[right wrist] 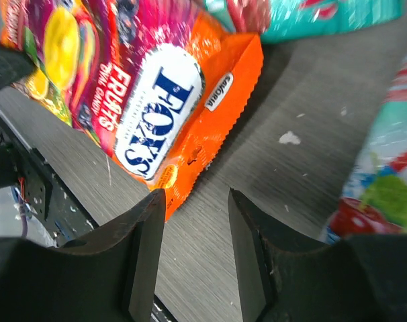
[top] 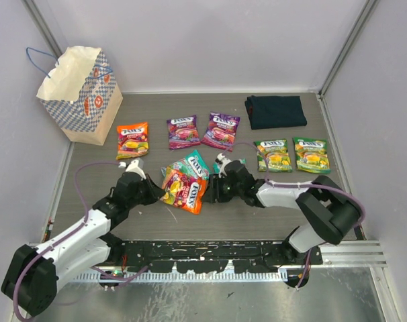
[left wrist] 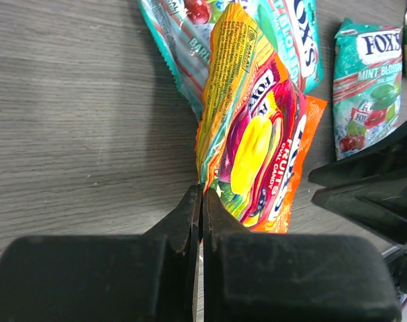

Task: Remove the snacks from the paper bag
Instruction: Pick up the snack from the center of the board.

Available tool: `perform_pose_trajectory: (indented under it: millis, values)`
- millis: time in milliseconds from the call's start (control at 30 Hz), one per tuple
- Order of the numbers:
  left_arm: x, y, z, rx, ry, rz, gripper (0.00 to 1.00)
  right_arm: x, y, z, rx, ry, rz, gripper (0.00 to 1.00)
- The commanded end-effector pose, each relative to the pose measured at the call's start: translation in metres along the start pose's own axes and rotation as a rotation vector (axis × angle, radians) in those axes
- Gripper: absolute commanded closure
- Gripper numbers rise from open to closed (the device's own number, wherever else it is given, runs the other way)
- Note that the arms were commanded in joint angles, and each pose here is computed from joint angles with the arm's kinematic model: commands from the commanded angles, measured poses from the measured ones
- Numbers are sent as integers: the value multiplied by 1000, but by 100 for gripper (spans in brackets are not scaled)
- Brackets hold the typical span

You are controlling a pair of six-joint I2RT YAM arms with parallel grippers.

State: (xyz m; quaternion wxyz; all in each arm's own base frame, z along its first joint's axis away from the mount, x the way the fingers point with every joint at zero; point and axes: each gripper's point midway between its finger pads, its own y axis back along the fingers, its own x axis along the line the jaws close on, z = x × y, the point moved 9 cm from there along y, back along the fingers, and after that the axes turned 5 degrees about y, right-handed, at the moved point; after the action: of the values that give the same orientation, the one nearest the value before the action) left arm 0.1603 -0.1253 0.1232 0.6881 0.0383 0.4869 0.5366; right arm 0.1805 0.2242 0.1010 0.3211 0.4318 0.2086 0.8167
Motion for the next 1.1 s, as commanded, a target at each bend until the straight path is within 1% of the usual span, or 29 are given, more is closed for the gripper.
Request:
perform_pose_trajectory:
  millis: [0,167,300,500,633,700,733,833,867,900,933,967,1000,1033,1067]
  values:
    - [4,-2,-1,-18,11,26,100,15,-17,-2,-53,-68,128,52]
    - [9,-1,-4,-13,12,45,100,12,-22,-6,-71,-100,89,52]
    - [11,1,-5,-15,5,54,100,9,-21,-6,-111,-115,74,52]
    - [13,-2,-7,-2,-3,57,100,8,-32,-9,-100,-132,118,53]
    - [13,-6,-8,14,-7,61,100,11,-42,-14,-77,-156,175,58]
    - [13,-7,-8,20,-5,61,100,12,-45,-16,-72,-163,192,63]
    - [13,-7,-9,22,-5,62,100,13,-45,-16,-71,-162,198,69]
    - [12,-5,-8,18,-9,53,100,15,-41,-17,-72,-147,205,97]
    - [12,-4,-7,16,-13,55,99,16,-39,-17,-71,-139,202,99]
    - [11,-2,-6,12,-23,57,94,16,-35,-16,-79,-129,192,99]
    - [11,0,-4,5,-33,65,86,16,-31,-16,-82,-118,172,99]
    - [11,2,-2,-2,-47,75,75,16,-27,-14,-92,-101,153,99]
    - [10,4,0,-9,-61,83,62,16,-21,-12,-95,-78,125,99]
    - [9,7,3,-16,-77,90,46,17,-15,-10,-99,-52,97,99]
    - [6,10,6,-19,-93,93,35,19,-8,-6,-107,-21,71,99]
